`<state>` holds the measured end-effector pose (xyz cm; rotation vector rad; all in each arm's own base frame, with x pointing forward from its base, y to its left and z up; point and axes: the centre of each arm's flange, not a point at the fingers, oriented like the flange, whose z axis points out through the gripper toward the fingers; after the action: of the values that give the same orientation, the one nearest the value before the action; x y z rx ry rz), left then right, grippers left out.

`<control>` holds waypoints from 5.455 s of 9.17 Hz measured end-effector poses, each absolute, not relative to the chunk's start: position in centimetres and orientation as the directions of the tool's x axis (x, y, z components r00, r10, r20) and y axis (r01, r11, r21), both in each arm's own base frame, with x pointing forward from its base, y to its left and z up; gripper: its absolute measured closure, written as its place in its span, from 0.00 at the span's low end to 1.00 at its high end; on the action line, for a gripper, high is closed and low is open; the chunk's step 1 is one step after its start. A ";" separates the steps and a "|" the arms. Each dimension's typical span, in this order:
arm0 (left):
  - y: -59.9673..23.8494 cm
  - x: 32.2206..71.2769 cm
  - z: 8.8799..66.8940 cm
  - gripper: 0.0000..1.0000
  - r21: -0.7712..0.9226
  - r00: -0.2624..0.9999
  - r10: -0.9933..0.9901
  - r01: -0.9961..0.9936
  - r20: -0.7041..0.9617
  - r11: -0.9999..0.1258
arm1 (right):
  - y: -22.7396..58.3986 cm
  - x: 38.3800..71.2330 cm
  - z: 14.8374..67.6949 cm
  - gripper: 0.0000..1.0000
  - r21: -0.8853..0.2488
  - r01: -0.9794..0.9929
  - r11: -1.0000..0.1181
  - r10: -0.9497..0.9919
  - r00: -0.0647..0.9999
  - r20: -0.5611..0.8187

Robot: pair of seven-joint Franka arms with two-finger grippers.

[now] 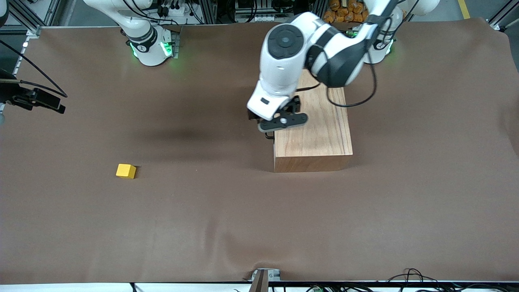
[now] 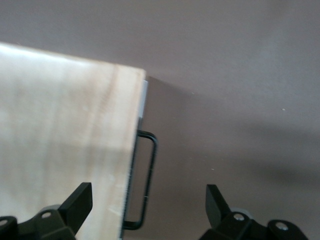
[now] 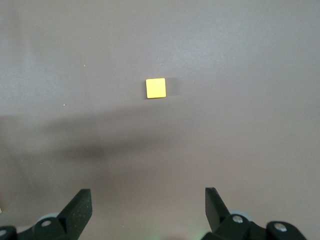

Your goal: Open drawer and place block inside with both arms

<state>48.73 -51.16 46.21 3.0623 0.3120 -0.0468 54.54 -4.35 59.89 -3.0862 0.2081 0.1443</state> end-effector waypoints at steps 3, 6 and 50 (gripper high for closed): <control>-55.7 45.6 41.0 0.00 0.014 0.974 0.223 0.224 -0.044 -0.974 | -4.3 54.7 59.6 0.00 -0.038 -0.134 -0.990 -0.130 0.987 -0.099; -58.1 43.7 35.7 0.00 -0.058 0.978 0.210 0.209 -0.014 -0.976 | -4.2 54.8 59.5 0.00 -0.038 -0.134 -0.990 -0.129 0.987 -0.099; -61.2 41.5 44.1 0.00 0.126 0.993 0.060 0.046 0.105 -0.991 | 11.7 63.3 42.5 0.44 -0.097 0.127 -0.987 0.148 0.955 -0.256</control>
<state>41.50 -61.19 44.11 3.0126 0.0803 0.1636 63.31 11.66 42.54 -3.0276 -0.2134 0.4056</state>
